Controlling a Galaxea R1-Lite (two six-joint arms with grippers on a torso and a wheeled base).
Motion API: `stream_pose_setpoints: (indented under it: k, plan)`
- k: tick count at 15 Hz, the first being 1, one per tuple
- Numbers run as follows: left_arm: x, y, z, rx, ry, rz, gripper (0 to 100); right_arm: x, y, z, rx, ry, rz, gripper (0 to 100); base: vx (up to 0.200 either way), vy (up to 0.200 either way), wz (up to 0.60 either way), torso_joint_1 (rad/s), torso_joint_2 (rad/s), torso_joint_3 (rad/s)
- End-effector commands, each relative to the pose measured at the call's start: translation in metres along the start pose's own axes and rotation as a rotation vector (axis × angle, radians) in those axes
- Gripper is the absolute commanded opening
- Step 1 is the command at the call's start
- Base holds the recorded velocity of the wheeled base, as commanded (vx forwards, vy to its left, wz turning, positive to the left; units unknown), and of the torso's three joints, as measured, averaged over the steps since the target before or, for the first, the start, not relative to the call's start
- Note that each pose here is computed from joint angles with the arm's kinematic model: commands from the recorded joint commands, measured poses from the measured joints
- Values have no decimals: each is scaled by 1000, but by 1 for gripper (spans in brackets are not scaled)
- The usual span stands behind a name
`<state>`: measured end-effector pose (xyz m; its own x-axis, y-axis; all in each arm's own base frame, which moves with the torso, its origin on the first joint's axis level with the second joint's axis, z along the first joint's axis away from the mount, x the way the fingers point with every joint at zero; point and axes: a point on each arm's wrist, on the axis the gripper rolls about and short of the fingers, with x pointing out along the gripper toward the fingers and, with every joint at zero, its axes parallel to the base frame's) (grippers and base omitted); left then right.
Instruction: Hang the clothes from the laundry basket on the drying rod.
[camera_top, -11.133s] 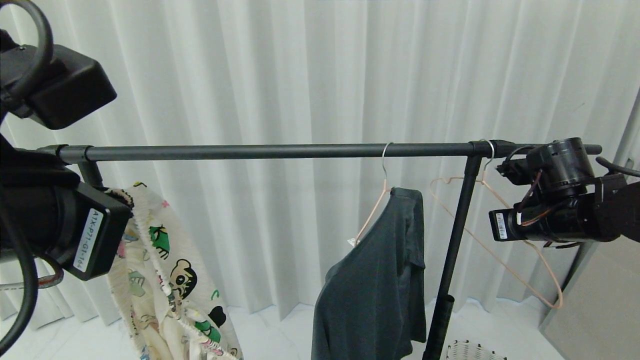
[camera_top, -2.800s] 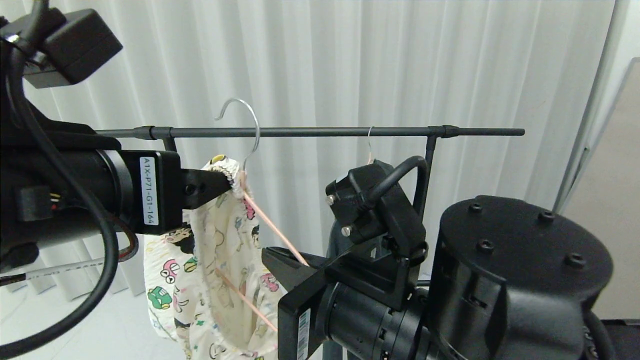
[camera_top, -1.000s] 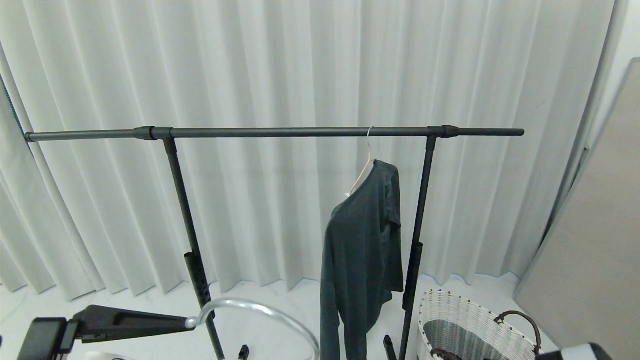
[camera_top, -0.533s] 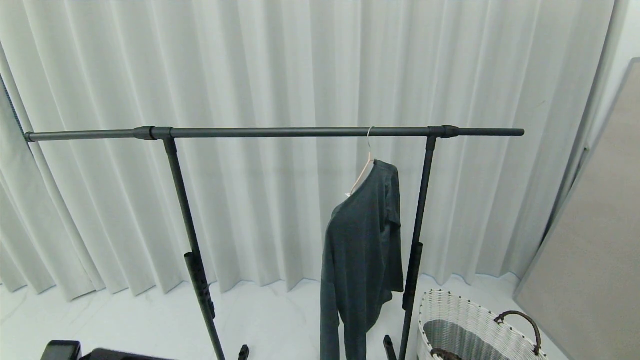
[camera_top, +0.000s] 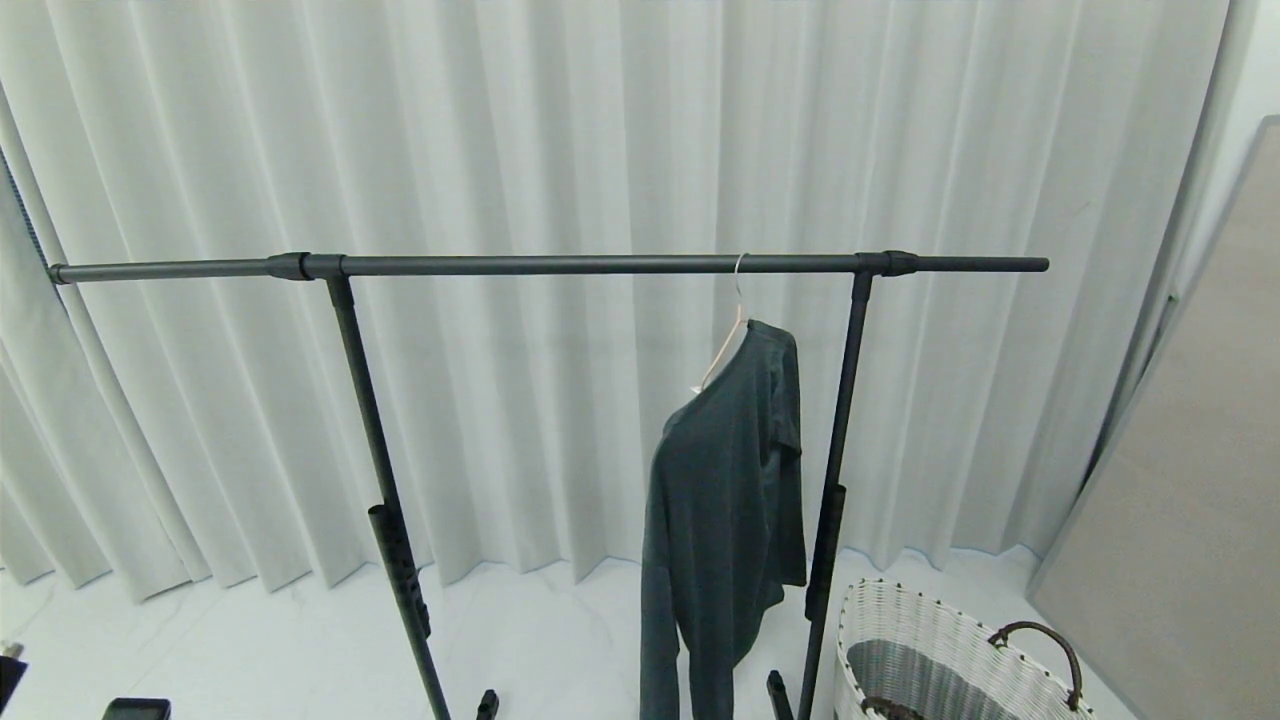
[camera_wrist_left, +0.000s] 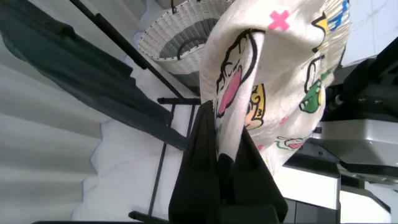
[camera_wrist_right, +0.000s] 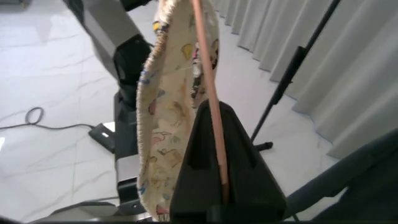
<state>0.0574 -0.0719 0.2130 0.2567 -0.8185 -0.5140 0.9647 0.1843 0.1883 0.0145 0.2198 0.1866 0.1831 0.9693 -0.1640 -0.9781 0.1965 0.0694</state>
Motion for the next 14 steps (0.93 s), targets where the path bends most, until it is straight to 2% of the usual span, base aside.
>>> stream_pose_setpoints:
  k: [1,2,5,7,9,10,11,13,14]
  plan:
    - [1,0,-2,-6,11,8,0,2,-3,-2,-1,7,-34,100,0,0,0,0,0,0]
    - [2,1,-4,-12,37,46,0,2,-11,-1,3,5,-91,100,0,0,0,0,0,0]
    - [2,5,-11,-26,155,256,0,0,-41,-5,9,14,-256,100,0,0,0,0,0,0]
    - [-1,12,-11,-65,190,402,0,-4,-54,-11,20,35,-321,100,0,0,0,0,0,0]
    - [-4,24,-9,-175,172,539,0,-4,-61,-12,31,37,-350,100,0,0,0,0,0,0]
    - [-6,28,-6,-203,150,575,0,-3,-61,-12,36,39,-352,100,0,0,0,0,0,0]
    - [-11,36,4,-217,106,620,0,3,-62,-15,70,50,-352,100,0,0,0,0,0,0]
    - [-15,42,18,-208,60,641,0,17,-66,-14,139,50,-365,100,0,0,0,0,0,0]
    - [-15,42,18,-208,60,641,0,17,-66,-14,139,50,-365,100,0,0,0,0,0,0]
